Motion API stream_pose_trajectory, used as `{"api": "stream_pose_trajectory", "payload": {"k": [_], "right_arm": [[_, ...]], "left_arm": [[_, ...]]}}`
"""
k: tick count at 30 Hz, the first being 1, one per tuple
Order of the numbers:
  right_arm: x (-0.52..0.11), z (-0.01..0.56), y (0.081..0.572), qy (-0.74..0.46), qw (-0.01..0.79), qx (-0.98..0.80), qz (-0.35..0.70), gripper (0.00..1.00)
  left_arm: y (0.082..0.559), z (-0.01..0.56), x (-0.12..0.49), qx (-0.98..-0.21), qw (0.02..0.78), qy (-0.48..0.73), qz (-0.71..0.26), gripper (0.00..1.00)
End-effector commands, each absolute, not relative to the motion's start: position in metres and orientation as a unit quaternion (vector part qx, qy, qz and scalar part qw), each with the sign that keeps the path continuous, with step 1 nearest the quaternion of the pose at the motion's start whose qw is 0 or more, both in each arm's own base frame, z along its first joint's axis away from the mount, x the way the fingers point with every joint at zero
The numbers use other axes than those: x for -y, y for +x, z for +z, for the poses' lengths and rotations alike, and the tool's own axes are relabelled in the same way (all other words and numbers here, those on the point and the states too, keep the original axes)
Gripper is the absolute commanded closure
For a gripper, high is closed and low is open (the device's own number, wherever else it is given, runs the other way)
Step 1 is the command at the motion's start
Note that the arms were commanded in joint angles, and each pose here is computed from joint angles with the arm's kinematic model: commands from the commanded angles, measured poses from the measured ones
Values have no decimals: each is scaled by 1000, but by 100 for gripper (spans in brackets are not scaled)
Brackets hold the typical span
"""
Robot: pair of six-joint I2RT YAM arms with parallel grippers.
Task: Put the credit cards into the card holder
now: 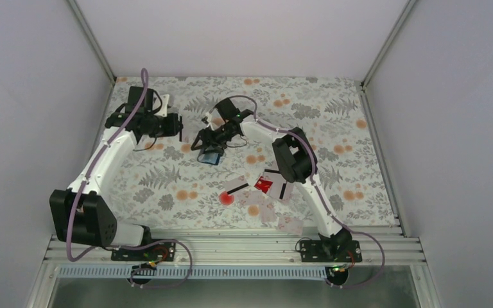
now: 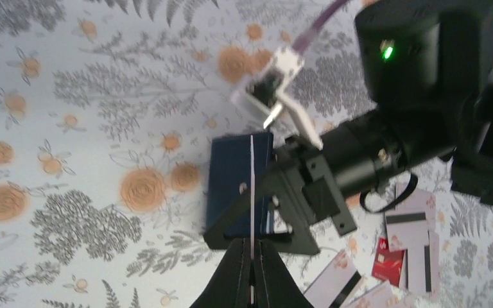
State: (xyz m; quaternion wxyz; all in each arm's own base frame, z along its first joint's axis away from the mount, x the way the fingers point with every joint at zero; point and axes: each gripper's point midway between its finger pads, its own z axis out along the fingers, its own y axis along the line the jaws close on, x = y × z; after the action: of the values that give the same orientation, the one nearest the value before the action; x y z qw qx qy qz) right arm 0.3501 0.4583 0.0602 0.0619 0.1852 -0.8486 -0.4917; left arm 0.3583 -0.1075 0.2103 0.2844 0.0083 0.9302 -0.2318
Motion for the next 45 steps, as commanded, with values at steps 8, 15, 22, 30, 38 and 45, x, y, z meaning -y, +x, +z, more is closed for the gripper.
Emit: {"api": "stream_pose_trajectory", "payload": {"k": [8, 15, 22, 30, 38, 45], "right_arm": [[-477, 122, 370, 193, 31, 819, -539, 33], [-481, 92, 390, 172, 32, 827, -534, 34], [-479, 86, 423, 152, 11, 819, -554, 34], [-481, 71, 440, 130, 13, 812, -569, 33], [-472, 67, 453, 108, 27, 805, -582, 33], [-463, 64, 449, 113, 45, 803, -584, 33]], "left_arm": [[325, 198, 116, -922, 276, 11, -272, 98], [319, 193, 116, -924, 267, 11, -272, 98], [319, 184, 118, -928, 255, 33, -268, 98], [352, 166, 120, -932, 249, 27, -263, 98], [388, 116, 109, -950, 228, 27, -211, 98], [440, 125, 101, -949, 255, 17, -183, 98]]}}
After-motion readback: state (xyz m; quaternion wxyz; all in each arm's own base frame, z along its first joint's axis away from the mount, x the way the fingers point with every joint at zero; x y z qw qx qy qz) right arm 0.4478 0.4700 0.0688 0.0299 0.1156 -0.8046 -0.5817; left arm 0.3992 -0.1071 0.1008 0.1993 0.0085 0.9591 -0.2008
